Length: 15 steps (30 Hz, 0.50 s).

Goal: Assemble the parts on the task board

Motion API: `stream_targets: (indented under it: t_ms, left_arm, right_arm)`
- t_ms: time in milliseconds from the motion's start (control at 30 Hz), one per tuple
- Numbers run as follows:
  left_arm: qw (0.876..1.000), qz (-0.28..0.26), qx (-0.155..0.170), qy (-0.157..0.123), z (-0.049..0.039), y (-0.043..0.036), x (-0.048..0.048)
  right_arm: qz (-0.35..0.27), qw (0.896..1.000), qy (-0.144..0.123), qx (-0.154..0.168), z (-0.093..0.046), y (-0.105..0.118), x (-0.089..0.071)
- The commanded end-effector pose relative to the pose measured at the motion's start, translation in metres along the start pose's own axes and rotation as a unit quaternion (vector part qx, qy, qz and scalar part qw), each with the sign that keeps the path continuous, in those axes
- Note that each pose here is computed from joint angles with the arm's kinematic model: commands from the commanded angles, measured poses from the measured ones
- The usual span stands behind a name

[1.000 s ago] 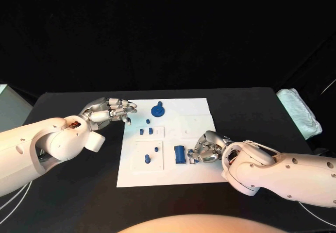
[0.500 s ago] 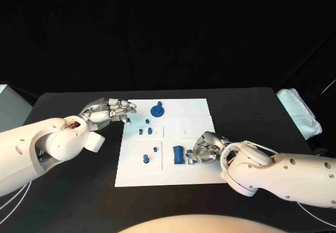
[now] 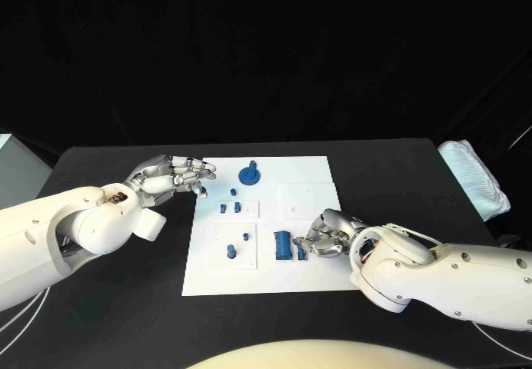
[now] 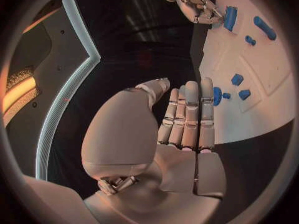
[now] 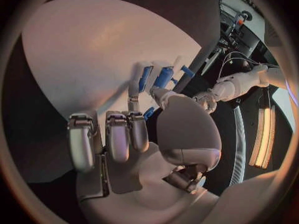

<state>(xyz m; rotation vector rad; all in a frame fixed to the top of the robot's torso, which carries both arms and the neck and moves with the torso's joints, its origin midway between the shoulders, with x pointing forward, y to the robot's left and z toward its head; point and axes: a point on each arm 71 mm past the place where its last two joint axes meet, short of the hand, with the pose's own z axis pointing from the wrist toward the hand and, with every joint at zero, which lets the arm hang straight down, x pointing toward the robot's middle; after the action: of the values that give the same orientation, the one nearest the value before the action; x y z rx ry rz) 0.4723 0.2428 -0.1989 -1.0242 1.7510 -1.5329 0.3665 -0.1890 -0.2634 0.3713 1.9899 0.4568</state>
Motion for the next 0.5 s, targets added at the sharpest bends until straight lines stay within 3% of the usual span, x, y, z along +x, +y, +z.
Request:
stream_targets:
  t_ms: [33,500]
  left_arm:
    - [1.0,-0.001,0.002,0.008,0.0004,-0.0006,0.0018]
    - [1.0,0.0,0.001,0.007,0.0006,-0.0004,0.0014]
  right_arm:
    - [-0.009,1.0,0.006,-0.013,-0.0014,0.0025,0.0016]
    - [-0.014,1.0,0.007,-0.014,-0.0008,-0.0027,-0.0008]
